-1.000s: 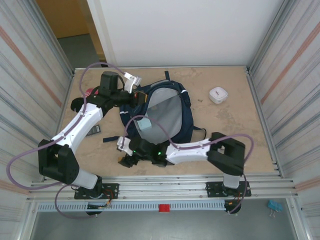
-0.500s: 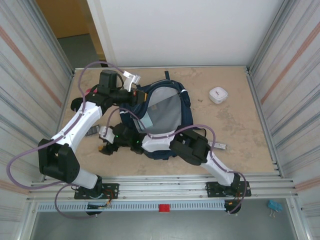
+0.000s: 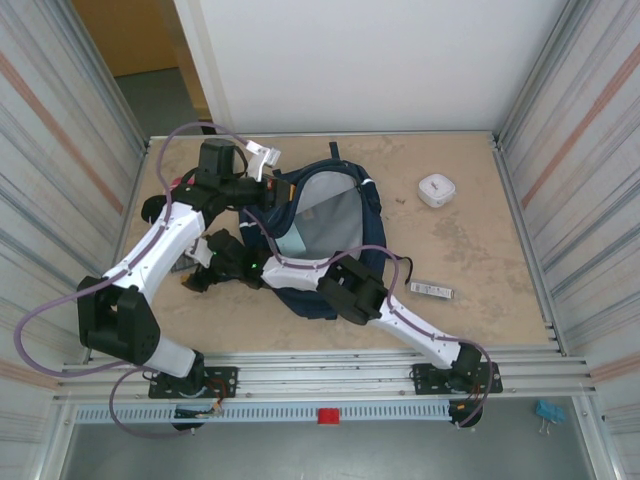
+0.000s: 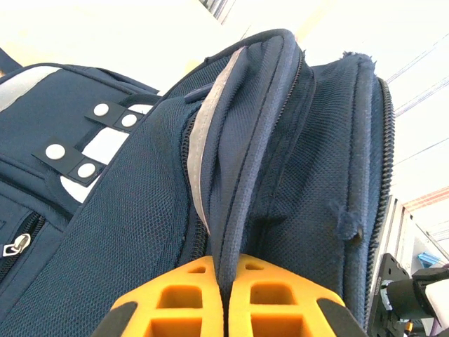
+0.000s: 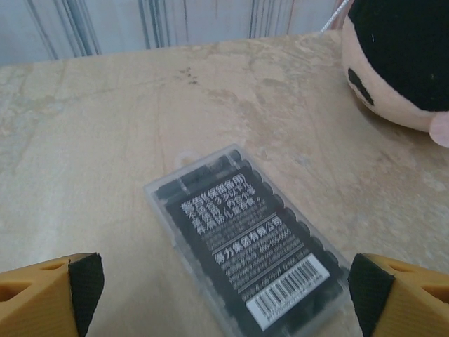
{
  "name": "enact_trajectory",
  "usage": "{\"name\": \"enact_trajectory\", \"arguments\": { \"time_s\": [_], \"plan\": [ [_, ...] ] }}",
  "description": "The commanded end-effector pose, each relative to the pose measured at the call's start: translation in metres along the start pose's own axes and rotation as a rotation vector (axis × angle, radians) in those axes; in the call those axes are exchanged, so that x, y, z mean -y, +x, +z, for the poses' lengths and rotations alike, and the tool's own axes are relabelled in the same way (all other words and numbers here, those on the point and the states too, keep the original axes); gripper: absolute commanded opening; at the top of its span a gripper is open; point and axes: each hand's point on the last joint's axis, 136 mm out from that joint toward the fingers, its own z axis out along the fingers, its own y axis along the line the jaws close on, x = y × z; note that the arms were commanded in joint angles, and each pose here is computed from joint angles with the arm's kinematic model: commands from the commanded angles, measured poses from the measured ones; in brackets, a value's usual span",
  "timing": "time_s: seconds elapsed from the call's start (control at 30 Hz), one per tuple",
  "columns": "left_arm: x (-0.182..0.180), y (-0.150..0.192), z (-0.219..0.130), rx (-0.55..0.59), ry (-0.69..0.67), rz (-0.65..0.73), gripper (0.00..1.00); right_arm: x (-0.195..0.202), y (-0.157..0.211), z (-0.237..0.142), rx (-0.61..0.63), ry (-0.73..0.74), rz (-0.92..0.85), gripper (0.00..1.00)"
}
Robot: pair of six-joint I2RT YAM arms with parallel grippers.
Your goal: Pack books, pencil case, and school supplies into a backpack
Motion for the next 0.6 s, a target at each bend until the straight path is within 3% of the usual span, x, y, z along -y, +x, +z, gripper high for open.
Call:
{"name": "enact_trajectory", "arguments": {
  "time_s": [0.0,0.2,0.3,0.57],
  "plan": [
    [0.021,-0.048,-0.015,0.132,0.054,0.104,0.00,0.008,0.014,0.012,-0.042,0.019,0.027,0.93],
    [0.023,-0.047,-0.014,0.133,0.074,0.099,0.00,0.019,0.030,0.026,-0.074,0.042,0.034,0.95],
    [0.024,-0.045,-0.014,0.129,0.078,0.103,0.00,0.023,0.045,0.029,-0.104,0.040,0.040,0.91],
    [0.020,-0.043,-0.014,0.104,0.053,0.137,0.00,-0.004,0.064,0.002,-0.214,-0.024,-0.067,0.55]
  ]
}}
